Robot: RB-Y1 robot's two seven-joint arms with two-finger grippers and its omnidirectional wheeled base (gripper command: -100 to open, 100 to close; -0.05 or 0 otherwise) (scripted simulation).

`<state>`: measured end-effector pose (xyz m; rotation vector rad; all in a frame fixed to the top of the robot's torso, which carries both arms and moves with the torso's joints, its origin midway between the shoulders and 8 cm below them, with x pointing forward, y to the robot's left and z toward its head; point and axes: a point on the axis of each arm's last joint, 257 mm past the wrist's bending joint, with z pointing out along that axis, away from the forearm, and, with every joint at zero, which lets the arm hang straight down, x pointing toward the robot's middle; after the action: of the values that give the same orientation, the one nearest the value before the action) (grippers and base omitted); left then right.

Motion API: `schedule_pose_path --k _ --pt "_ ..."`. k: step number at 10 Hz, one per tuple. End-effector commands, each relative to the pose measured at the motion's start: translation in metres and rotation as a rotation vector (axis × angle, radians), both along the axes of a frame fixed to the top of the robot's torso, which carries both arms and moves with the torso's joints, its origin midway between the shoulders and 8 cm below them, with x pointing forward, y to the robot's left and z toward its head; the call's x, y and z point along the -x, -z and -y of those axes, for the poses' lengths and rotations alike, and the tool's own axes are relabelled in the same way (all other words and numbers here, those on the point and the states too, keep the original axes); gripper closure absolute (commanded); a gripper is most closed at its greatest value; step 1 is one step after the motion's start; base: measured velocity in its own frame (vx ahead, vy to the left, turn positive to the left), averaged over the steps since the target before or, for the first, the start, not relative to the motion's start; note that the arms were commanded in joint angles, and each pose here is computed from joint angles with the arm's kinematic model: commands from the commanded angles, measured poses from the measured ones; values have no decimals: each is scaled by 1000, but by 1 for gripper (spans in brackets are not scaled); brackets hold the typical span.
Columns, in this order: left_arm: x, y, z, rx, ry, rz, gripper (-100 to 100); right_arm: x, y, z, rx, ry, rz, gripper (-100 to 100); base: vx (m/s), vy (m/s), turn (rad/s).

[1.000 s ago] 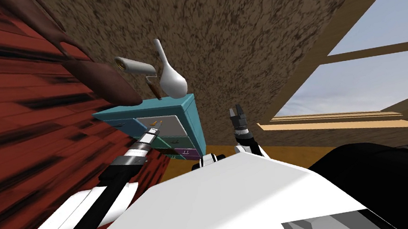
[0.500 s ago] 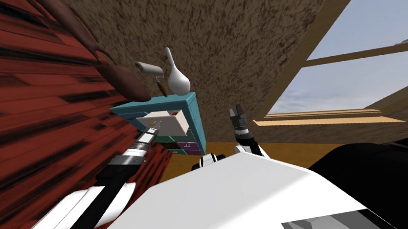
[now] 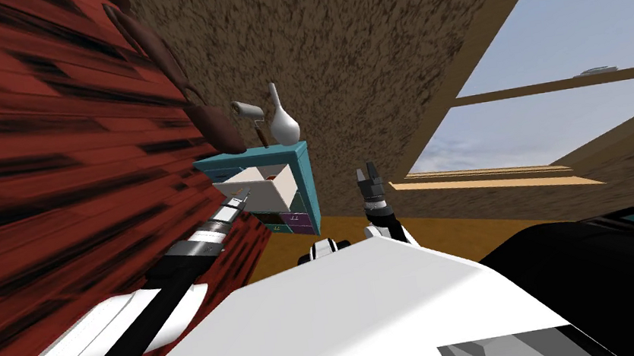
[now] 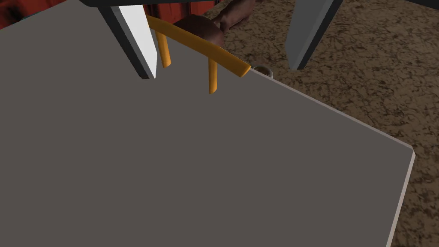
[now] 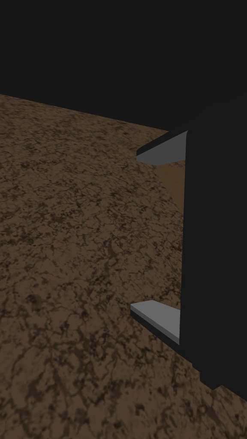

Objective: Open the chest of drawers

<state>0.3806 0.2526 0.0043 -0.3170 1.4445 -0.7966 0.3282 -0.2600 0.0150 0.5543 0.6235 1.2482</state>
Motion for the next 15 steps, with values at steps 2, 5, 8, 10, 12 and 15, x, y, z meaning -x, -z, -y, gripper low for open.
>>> schedule_pose_path --k 2,5,8,10,12,15 --pt "-5 -17 -14 -10 -15 -3 -100 0 0 0 0 0 0 0 3 -32 -15" --pt "-7 -28 -19 -4 -17 -5 -100 0 0 0 0 0 0 0 -7 -21 -17" --pt "-10 -41 -23 -2 -18 -3 -100 0 0 0 0 0 0 0 -14 -27 -23" --pt "-12 -54 -25 1 -17 1 -100 0 0 0 0 0 0 0 -17 -22 -24" --pt "-12 -37 -26 18 -16 -43 -100 0 0 0 0 0 0 0 -6 -8 -2" --pt "-13 -27 -30 29 -27 -70 0 0 0 0 0 0 0 0 2 0 0"
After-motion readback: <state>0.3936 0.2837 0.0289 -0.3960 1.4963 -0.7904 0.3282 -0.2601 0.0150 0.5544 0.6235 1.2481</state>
